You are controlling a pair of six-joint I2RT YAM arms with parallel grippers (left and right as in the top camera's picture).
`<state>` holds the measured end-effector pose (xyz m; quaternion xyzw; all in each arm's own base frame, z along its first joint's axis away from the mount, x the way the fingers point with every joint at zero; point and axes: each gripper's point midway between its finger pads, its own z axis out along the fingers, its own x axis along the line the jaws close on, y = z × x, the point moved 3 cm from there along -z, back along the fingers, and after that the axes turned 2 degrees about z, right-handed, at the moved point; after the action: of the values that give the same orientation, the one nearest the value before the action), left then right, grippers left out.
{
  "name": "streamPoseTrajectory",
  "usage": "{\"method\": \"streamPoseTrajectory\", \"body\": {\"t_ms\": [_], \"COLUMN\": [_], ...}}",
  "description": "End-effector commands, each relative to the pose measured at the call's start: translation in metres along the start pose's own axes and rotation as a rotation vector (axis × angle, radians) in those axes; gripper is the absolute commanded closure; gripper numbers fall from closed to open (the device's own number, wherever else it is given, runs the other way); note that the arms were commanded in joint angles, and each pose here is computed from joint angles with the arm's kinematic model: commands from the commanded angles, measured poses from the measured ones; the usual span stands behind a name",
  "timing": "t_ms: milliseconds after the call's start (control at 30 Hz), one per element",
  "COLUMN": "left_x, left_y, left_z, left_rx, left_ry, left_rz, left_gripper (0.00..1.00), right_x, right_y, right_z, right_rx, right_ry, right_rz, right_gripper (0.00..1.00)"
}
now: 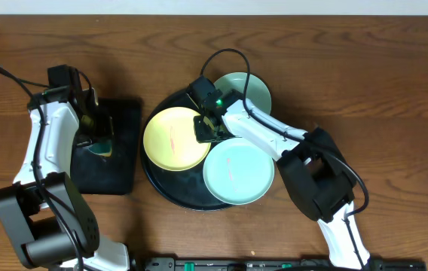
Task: Clean dirty plates on tray and stack at the side
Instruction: 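Scrub the yellow plate with the sponge in the left gripper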
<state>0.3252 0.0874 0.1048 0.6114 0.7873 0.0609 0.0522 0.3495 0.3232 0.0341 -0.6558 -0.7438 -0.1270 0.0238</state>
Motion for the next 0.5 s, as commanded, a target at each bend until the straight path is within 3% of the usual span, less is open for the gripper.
{"method": "streamPoseTrajectory", "body": {"t_ms": [0, 267, 467], "left_x": [-0.002, -0.048, -0.094], "left_y": [0.006, 0.006, -0.003], "left_z": [-0.012, -0.044, -0.029], "left_rx": [-0.036, -0.111, -0.086], "left_ry": [-0.006, -0.106, -0.139], "left_rz": [-0.014, 0.043, 0.072], "left_gripper": [0.93, 0.93, 0.93], "right_x": [-0.005, -0.012, -0.015], "right_y": [-0.006, -0.003, -0.004], "right_z": [0.013, 0.011, 0.011], "right_rx": [0.032, 0.054, 0.062], "right_ry": [-0.021, -0.001, -0.007], "right_rz": [-0.015, 0.010, 0.015], "right_gripper": [0.95, 0.96, 0.96]}}
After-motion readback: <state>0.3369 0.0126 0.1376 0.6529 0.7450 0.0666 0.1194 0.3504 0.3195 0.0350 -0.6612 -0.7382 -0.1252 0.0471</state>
